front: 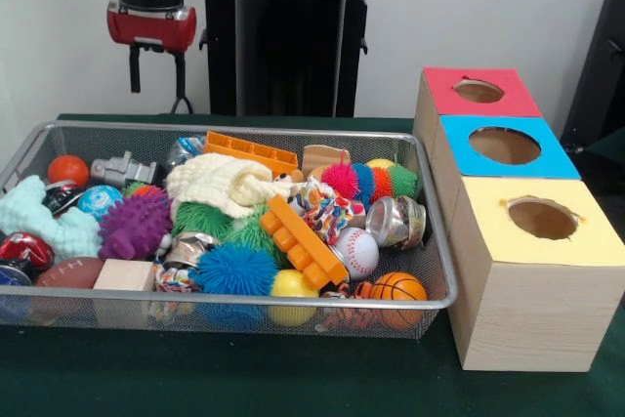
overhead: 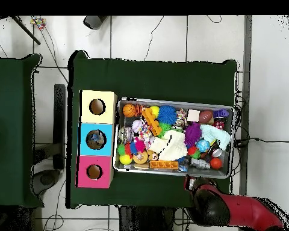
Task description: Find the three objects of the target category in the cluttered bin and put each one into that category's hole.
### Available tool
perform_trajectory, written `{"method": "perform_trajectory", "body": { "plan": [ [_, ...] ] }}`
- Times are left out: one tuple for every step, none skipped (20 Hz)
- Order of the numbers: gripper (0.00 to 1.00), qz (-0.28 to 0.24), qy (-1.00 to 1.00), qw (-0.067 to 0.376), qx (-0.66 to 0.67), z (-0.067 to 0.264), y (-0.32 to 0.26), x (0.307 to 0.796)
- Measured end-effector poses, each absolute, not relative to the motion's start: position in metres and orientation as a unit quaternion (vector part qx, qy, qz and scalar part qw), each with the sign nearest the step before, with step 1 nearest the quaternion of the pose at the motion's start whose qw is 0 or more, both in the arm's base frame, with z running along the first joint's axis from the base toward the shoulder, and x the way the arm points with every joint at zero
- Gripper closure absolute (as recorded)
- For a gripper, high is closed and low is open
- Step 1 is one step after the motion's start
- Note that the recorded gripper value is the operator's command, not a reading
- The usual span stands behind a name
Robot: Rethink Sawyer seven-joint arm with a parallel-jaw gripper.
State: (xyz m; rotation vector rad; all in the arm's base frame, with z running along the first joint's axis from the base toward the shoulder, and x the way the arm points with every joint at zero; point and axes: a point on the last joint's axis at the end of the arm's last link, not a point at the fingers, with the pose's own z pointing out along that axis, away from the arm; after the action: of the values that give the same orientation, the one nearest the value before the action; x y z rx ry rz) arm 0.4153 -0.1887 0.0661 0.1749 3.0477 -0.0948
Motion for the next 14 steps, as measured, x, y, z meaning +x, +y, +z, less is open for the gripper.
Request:
{"method": "perform_trajectory", "body": {
  "plan": [
    [0.00,-0.031,0.997,0.045,0.055,0.066,-0.187,0.418],
    [0.00,-0.032,0.997,0.048,0.050,0.066,-0.185,0.423],
    [0.00,-0.032,0.997,0.050,0.047,0.067,-0.183,0.425],
    [0.00,-0.032,0.997,0.052,0.044,0.067,-0.182,0.428],
    [0.00,-0.032,0.997,0.056,0.041,0.067,-0.180,0.434],
    [0.00,-0.032,0.997,0.061,0.039,0.067,-0.179,0.440],
    [0.00,-0.032,0.997,0.062,0.038,0.067,-0.179,0.443],
    [0.00,-0.031,0.997,0.066,0.038,0.067,-0.180,0.449],
    [0.00,-0.031,0.997,0.067,0.038,0.067,-0.180,0.452],
    [0.00,-0.031,0.996,0.067,0.039,0.067,-0.181,0.454],
    [0.00,-0.031,0.996,0.068,0.039,0.066,-0.181,0.456],
    [0.00,-0.032,0.996,0.070,0.042,0.064,-0.187,0.463],
    [0.00,-0.033,0.996,0.070,0.044,0.063,-0.189,0.466],
    [0.00,-0.035,0.996,0.071,0.045,0.061,-0.193,0.471]
  ]
}}
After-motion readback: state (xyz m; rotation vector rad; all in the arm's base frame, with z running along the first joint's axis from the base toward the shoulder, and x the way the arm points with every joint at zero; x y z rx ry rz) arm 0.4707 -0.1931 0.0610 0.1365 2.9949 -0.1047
